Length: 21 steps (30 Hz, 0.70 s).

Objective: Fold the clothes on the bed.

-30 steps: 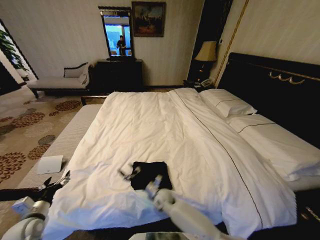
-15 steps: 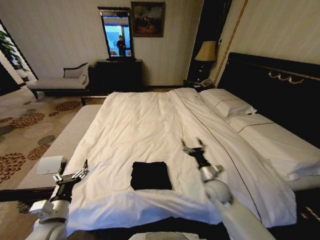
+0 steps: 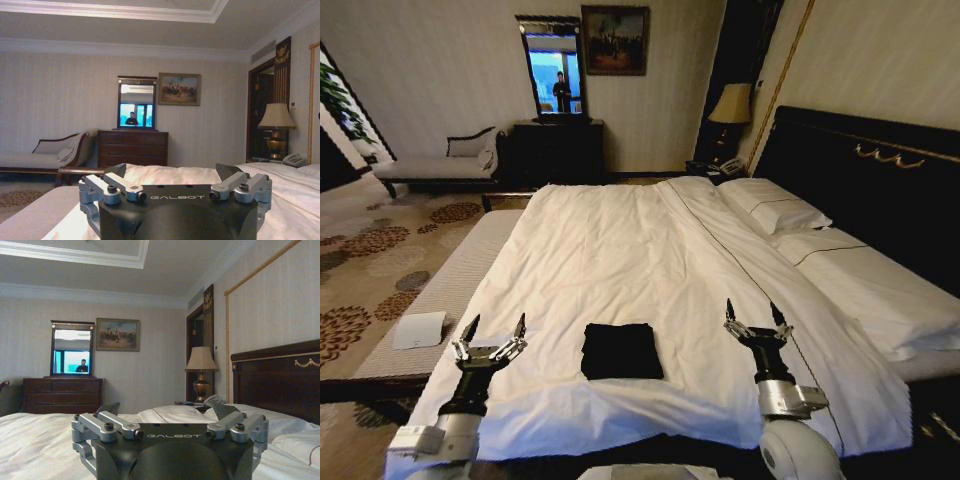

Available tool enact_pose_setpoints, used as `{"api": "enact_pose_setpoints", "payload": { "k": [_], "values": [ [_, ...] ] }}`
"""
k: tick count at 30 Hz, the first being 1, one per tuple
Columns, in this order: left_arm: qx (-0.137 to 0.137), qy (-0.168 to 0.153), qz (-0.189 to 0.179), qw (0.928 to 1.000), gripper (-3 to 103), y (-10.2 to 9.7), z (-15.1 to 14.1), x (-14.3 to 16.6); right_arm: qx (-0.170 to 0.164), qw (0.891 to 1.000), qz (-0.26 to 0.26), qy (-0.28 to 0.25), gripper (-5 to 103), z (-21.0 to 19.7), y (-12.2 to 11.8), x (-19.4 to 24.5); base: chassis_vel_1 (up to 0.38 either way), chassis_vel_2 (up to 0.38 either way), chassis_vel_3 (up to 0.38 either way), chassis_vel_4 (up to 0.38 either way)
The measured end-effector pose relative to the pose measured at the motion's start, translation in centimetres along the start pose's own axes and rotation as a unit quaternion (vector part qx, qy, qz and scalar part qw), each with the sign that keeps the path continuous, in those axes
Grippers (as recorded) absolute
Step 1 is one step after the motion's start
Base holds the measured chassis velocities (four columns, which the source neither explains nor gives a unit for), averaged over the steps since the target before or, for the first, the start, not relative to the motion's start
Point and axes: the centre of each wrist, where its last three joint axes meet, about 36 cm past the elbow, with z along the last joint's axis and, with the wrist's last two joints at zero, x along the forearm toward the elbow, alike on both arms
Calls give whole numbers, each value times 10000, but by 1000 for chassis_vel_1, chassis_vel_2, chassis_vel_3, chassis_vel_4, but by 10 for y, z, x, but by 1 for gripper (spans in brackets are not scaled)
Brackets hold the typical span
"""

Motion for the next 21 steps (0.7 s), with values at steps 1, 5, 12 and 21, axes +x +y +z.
{"api": "enact_pose_setpoints", "payload": {
  "k": [1, 5, 12, 21],
  "values": [
    [-1, 2, -1, 10000, 100, 0, 0, 0, -5, 10000, -5, 2, 100, 0, 0, 0, 0, 0, 0, 0],
    [-1, 15, -4, 10000, 100, 1, 1, 0, -18, 10000, -19, 11, 100, 1, 1, -1, 0, 0, 0, 0],
    [2, 27, -9, 10000, 100, 1, 1, 0, -40, 10000, -35, 19, 100, 2, 1, -1, 0, 0, 0, 0],
    [3, 37, -12, 10000, 100, 2, 2, 0, -52, 10000, -42, 26, 100, 3, 1, -2, 0, 0, 0, 0]
  ]
}}
